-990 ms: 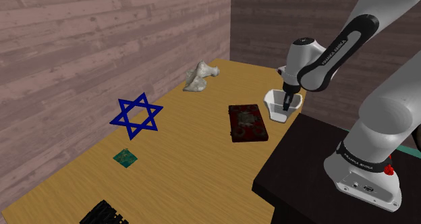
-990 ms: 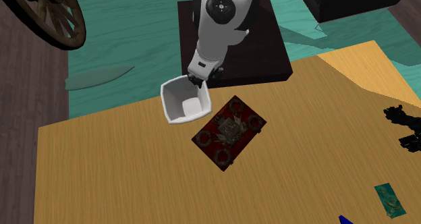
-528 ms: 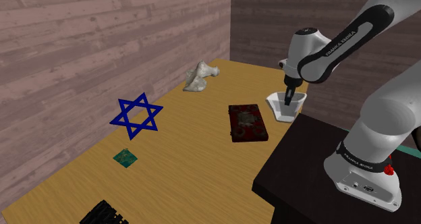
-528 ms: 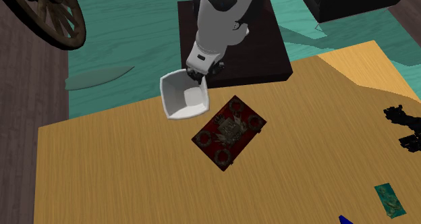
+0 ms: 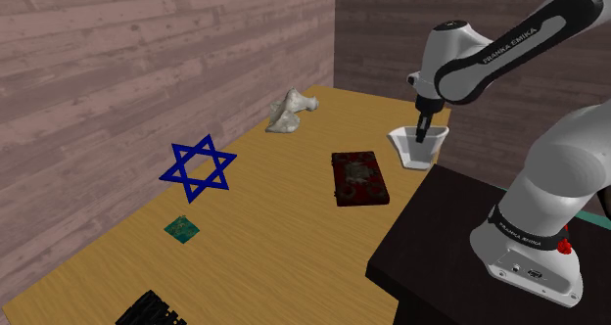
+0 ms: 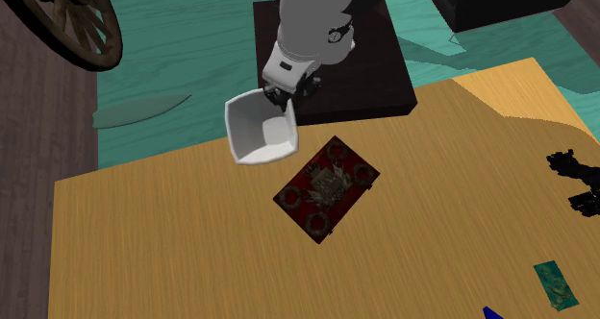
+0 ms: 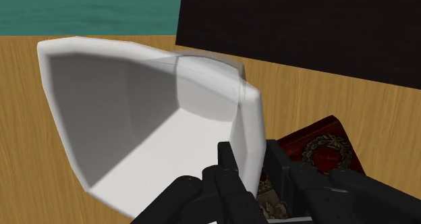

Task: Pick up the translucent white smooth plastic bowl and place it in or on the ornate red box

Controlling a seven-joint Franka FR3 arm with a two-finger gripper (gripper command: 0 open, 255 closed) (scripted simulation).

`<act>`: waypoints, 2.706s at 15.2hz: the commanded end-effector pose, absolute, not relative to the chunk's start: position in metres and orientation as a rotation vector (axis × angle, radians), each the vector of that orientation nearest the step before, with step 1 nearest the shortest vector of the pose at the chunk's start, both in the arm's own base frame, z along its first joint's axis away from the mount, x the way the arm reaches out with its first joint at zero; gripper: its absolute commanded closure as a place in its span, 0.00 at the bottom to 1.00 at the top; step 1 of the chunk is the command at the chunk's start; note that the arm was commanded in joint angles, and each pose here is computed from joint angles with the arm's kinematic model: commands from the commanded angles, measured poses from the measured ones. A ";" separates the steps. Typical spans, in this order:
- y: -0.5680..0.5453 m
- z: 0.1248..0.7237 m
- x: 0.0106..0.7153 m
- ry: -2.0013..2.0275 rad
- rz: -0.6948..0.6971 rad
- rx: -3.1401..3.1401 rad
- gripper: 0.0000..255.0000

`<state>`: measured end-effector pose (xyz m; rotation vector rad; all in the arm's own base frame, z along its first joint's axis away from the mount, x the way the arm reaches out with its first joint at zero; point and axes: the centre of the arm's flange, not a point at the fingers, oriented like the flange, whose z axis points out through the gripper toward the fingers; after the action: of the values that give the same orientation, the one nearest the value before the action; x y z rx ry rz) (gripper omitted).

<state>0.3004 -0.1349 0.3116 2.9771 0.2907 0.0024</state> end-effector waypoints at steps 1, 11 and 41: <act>-0.134 0.323 0.300 0.291 0.003 2.977 1.00; -0.064 0.368 0.353 0.291 0.003 2.977 1.00; 0.030 0.303 0.423 0.291 0.003 2.977 1.00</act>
<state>0.4239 0.0304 0.3099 2.9767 0.2925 0.0078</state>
